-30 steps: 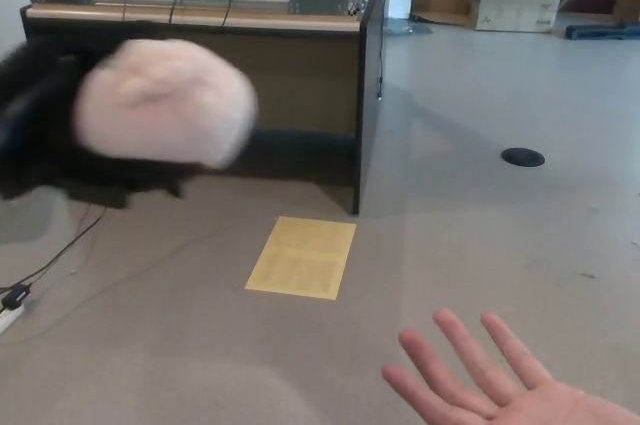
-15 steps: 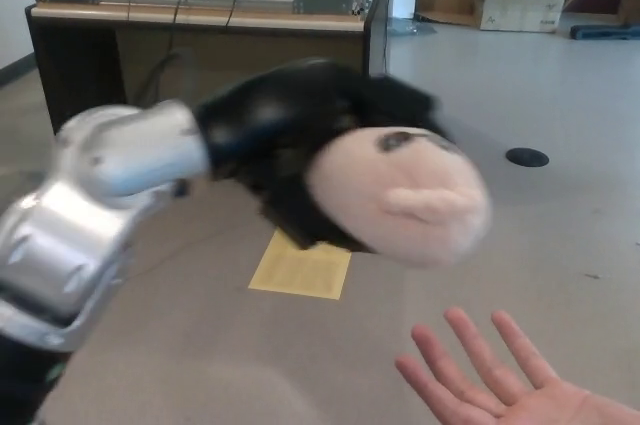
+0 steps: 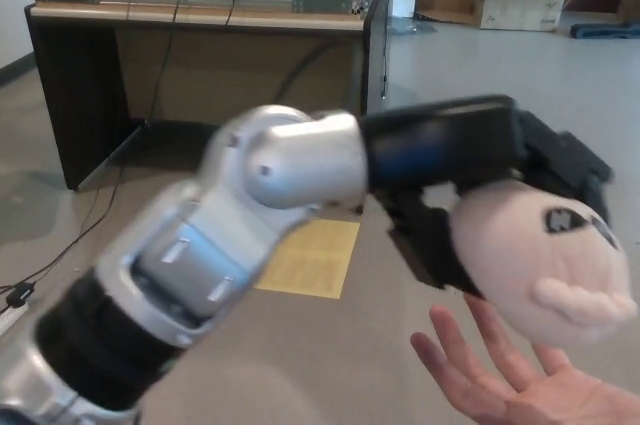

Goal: The robot extends its left hand to pick up an emotional support dumpling from the palm of a person and brings its hand down by its side. Then it extends its arm again to hand the dumpling back to the person.

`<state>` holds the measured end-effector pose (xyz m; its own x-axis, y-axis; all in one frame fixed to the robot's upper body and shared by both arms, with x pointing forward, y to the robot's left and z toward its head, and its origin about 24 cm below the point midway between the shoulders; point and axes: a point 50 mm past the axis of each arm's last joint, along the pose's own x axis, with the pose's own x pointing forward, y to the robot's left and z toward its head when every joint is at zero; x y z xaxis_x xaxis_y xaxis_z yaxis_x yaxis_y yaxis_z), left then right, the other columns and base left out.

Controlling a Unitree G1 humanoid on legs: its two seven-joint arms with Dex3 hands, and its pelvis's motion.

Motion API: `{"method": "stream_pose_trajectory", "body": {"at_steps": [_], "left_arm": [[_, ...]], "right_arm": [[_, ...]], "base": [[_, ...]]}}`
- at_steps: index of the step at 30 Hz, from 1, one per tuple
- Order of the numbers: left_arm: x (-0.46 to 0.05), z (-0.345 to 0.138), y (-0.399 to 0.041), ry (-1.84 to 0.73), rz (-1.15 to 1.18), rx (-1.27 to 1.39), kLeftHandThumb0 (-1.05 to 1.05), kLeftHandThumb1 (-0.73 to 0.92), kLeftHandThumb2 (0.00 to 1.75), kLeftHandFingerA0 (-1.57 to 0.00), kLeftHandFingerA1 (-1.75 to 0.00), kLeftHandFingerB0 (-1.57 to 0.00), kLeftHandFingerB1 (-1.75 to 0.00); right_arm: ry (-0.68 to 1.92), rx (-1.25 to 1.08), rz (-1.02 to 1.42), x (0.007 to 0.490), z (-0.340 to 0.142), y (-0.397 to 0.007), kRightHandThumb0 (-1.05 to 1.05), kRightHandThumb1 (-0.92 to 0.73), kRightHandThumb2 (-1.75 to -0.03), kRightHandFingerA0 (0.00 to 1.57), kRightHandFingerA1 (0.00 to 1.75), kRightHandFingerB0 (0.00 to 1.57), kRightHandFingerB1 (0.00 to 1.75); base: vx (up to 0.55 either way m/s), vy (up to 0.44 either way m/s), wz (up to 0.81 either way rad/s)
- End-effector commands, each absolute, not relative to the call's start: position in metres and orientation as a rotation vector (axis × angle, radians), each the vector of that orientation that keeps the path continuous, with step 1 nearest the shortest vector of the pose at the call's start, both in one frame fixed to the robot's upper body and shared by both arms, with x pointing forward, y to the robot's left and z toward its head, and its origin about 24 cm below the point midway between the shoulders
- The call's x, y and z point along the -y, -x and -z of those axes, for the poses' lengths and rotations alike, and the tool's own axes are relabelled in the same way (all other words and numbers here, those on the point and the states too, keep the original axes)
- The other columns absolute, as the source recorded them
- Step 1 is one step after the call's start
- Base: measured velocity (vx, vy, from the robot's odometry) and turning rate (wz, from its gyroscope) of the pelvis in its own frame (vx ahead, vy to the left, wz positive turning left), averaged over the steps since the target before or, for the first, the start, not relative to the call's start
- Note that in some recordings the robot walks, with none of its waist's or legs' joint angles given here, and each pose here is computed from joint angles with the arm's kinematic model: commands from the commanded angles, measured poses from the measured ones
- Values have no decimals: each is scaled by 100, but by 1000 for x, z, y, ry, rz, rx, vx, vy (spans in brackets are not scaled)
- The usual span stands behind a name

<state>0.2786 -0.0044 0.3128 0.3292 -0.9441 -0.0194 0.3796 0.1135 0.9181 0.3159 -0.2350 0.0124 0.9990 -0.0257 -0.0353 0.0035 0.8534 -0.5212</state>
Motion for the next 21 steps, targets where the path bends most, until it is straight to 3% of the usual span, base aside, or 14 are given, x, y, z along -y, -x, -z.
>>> {"method": "stream_pose_trajectory", "body": {"at_steps": [1,2,3,4,8,9,10,11,13,14,15,19,20,21], "left_arm": [[23,-311,-276,-1124,1095,726,-7,57,80,-101,-130,-88,-110],[27,-308,-275,-1146,1098,730,-7,56,77,-102,-133,-88,-111],[29,-307,-274,-1160,1099,733,-7,56,77,-102,-133,-88,-111],[31,-305,-273,-1169,1101,734,-6,56,74,-102,-134,-89,-112],[33,-304,-273,-1170,1101,732,-6,56,74,-102,-134,-89,-112],[35,-295,-273,-1199,1103,733,-8,62,69,-79,-166,-76,-129],[36,-292,-272,-1207,1104,734,-8,62,69,-79,-166,-76,-129],[37,-290,-272,-1222,1106,736,-9,64,66,-77,-167,-73,-130],[37,-289,-272,-1229,1106,737,-9,64,66,-77,-167,-73,-130],[37,-286,-272,-1238,1103,738,-9,69,62,-84,-168,-66,-144],[37,-282,-273,-1251,1099,740,-9,69,62,-84,-168,-66,-144],[38,-281,-273,-1255,1097,742,-9,69,62,-84,-168,-66,-144],[36,-278,-274,-1261,1094,741,-22,74,63,-68,-175,-56,-154],[35,-274,-275,-1267,1090,741,-22,74,63,-68,-175,-56,-154]], "right_arm": [[509,-38,28,240,-19,-321,-52,-70,-61,93,74,73,46],[512,-29,30,240,-21,-322,-52,-69,-61,79,75,52,37],[513,-22,31,240,-22,-323,-52,-69,-61,79,75,52,37],[515,-14,34,240,-23,-323,-50,-69,-61,80,87,54,37],[519,-9,33,240,-24,-323,-50,-69,-61,80,87,54,37],[608,-6,20,236,-27,-327,-43,-68,-60,85,98,77,60],[634,-5,17,235,-28,-328,-43,-68,-60,85,98,77,60],[657,0,17,233,-29,-329,-41,-69,-60,82,88,70,51],[663,2,19,233,-29,-329,-41,-69,-60,82,88,70,51],[749,12,6,232,-30,-330,-47,-69,-61,61,50,56,38],[858,29,-9,231,-32,-331,-47,-69,-61,61,50,56,38],[889,35,-9,230,-32,-331,-47,-69,-61,61,50,56,38],[890,36,-8,230,-32,-331,-47,-69,-61,61,50,56,38],[892,37,-6,230,-32,-331,-47,-69,-61,61,50,56,38]], "base": [[0,0,0],[0,0,0],[0,0,0],[0,0,0],[0,0,0],[0,0,0],[0,0,0],[0,0,0],[0,0,0],[0,0,0],[0,0,0],[0,0,0],[0,0,0],[0,0,0]]}}
